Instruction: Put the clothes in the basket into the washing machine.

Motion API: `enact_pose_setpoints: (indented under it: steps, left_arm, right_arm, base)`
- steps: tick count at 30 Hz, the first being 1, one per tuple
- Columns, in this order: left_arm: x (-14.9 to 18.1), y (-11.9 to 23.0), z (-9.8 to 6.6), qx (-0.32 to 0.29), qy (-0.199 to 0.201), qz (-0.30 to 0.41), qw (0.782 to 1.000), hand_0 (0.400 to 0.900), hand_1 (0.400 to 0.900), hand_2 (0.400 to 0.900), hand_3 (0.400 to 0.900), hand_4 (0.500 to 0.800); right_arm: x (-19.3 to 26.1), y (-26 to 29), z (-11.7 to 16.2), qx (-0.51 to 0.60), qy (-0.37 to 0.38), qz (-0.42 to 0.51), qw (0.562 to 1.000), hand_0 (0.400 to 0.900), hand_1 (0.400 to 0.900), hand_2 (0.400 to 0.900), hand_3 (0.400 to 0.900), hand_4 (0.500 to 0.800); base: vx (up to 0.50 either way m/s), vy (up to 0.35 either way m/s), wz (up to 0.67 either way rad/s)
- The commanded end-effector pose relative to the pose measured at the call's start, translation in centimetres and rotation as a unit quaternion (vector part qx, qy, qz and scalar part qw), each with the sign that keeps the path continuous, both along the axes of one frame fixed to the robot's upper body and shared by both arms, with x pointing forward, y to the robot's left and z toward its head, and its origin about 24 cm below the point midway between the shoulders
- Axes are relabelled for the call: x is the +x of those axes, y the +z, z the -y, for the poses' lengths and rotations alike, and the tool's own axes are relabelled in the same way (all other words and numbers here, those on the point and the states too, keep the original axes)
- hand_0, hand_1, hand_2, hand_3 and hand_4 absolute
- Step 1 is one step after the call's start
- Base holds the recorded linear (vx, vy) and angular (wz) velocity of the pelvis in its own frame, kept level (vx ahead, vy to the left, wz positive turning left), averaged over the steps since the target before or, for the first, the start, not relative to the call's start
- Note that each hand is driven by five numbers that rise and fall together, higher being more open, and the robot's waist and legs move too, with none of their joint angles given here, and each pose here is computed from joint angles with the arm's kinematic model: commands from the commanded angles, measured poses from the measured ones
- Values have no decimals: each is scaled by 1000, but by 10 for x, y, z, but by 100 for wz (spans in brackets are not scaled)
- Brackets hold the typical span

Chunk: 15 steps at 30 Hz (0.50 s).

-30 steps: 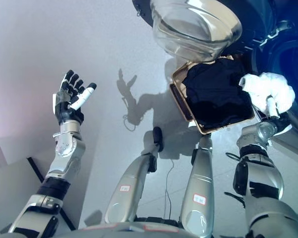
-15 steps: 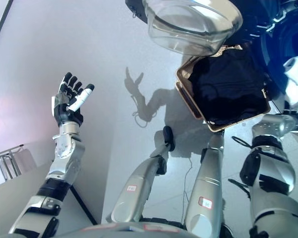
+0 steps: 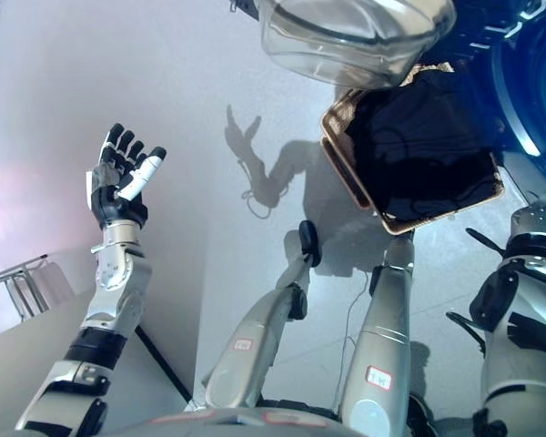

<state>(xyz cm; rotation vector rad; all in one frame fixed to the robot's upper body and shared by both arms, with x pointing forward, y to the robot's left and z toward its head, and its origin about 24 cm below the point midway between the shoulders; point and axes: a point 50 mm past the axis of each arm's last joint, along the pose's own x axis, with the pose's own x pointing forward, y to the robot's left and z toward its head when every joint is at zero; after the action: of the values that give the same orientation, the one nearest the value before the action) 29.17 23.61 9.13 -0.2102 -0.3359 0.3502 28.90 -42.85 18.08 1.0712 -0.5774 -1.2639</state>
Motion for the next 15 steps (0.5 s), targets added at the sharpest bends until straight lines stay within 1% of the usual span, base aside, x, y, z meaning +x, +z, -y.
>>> enact_pose_setpoints:
  steps: [1, 5, 6, 8, 9, 10, 12, 13, 15]
  left_arm:
    - [-16, 9, -23, -22, 63, 58, 996, 900, 900, 900, 900, 800]
    - [-18, 8, -26, -25, 73, 58, 995, 900, 900, 900, 900, 800]
    - [-16, 10, -25, -25, 73, 61, 995, 900, 900, 900, 900, 800]
    - [-14, 14, -25, -18, 70, 69, 995, 900, 900, 900, 900, 800]
    - [-14, 14, -25, -18, 70, 69, 995, 900, 900, 900, 900, 800]
    - [-13, 18, -25, -9, 68, 76, 995, 900, 900, 900, 900, 800]
    - [-12, 20, -26, -3, 71, 79, 994, 900, 900, 900, 900, 800]
    - [-12, 21, -27, -2, 71, 80, 994, 900, 900, 900, 900, 800]
    - [-10, 22, -29, 1, 77, 80, 994, 900, 900, 900, 900, 800]
  right_arm:
    - [-39, 21, 29, -115, -73, -27, 990, 900, 900, 900, 900, 800]
    - [-26, 5, 16, -109, -49, -45, 992, 900, 900, 900, 900, 800]
    - [-20, -8, 11, -116, -26, -97, 988, 900, 900, 900, 900, 800]
    - [-14, -18, 5, -141, -1, -170, 975, 900, 900, 900, 900, 800]
    - [-14, -18, 4, -142, -1, -172, 975, 900, 900, 900, 900, 800]
    - [-11, -22, 1, -169, 13, -215, 962, 900, 900, 900, 900, 800]
    - [-6, -31, -8, -198, 33, -264, 944, 900, 900, 900, 900, 800]
    - [-4, -33, -10, -204, 38, -272, 939, 900, 900, 900, 900, 800]
    - [1, -39, -19, -250, 63, -325, 910, 900, 900, 900, 900, 800]
  base:
    - [0, 0, 0]
    - [7, 14, -7]
    - [0, 0, 0]
    - [-22, 7, 5]
    - [-18, 12, 8]
    - [-16, 23, 6]
    - [-14, 37, 4]
    - [-11, 41, 2]
    - [-3, 48, 1]
